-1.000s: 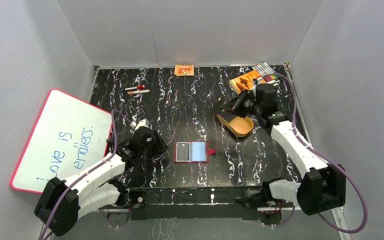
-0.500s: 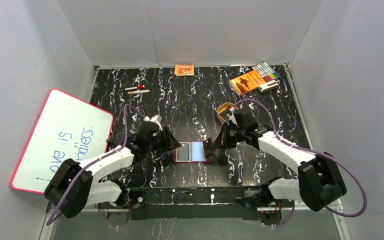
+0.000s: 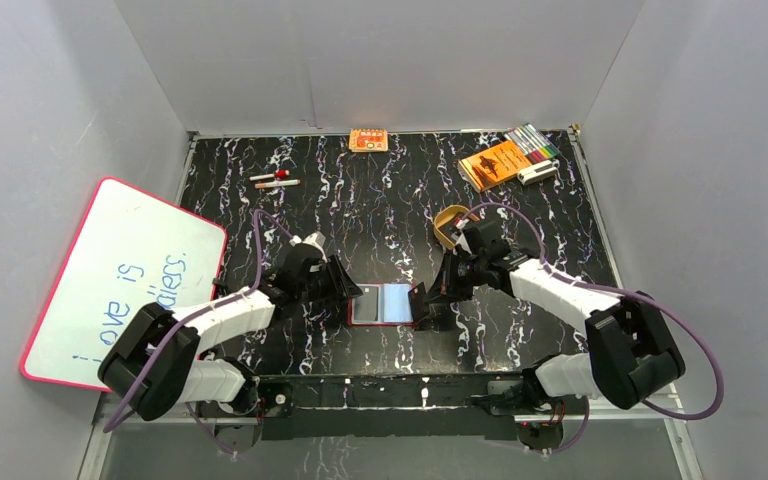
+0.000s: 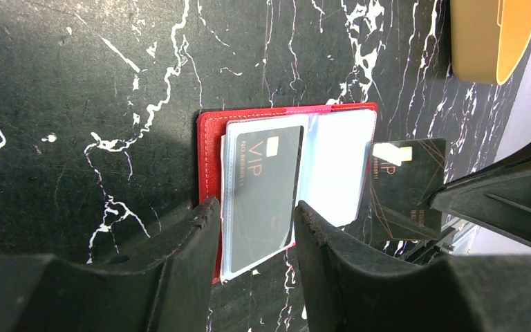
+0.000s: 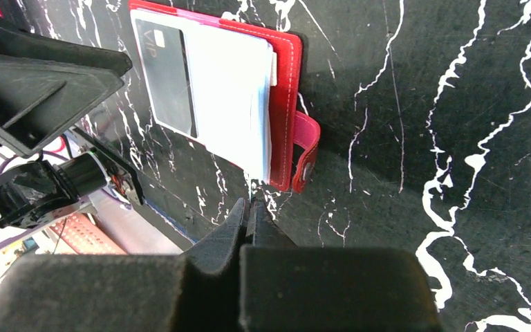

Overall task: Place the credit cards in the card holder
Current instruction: Insert the credit card into the card holder.

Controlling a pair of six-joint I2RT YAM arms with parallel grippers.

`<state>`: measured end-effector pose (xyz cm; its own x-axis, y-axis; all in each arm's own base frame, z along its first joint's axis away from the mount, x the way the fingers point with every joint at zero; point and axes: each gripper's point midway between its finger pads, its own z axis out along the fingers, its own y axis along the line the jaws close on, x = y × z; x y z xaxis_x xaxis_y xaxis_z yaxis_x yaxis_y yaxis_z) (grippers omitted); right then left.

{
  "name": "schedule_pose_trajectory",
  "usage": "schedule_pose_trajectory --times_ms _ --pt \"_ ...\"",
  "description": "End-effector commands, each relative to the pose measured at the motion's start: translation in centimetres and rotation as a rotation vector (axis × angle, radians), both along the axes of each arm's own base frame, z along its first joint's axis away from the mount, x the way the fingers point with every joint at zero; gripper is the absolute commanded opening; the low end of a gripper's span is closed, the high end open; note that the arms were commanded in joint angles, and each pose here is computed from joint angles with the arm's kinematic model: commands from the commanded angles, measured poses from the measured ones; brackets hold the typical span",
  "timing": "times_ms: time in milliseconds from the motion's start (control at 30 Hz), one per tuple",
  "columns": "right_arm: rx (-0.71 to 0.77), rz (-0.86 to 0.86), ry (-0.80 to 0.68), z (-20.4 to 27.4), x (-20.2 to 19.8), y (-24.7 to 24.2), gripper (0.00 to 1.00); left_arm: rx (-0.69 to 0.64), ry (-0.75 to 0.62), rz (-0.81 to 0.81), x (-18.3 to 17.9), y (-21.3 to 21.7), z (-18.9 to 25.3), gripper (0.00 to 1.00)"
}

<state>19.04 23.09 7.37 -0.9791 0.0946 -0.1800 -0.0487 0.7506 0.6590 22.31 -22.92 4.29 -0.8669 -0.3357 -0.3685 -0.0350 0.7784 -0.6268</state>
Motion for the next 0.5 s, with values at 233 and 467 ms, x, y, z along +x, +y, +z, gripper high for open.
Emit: schedule_pose_trajectory --times_ms 233,467 --pt "-0.007 0.027 0.009 -0.7 0.0 0.2 0.00 -0.039 -0.045 -0.004 0.4 -0.5 1.6 0.41" --pt "0.019 0.043 0.020 -1.1 -0.1 0.8 0.00 -0.061 -0.045 -0.024 0.4 -1.1 1.9 0.41"
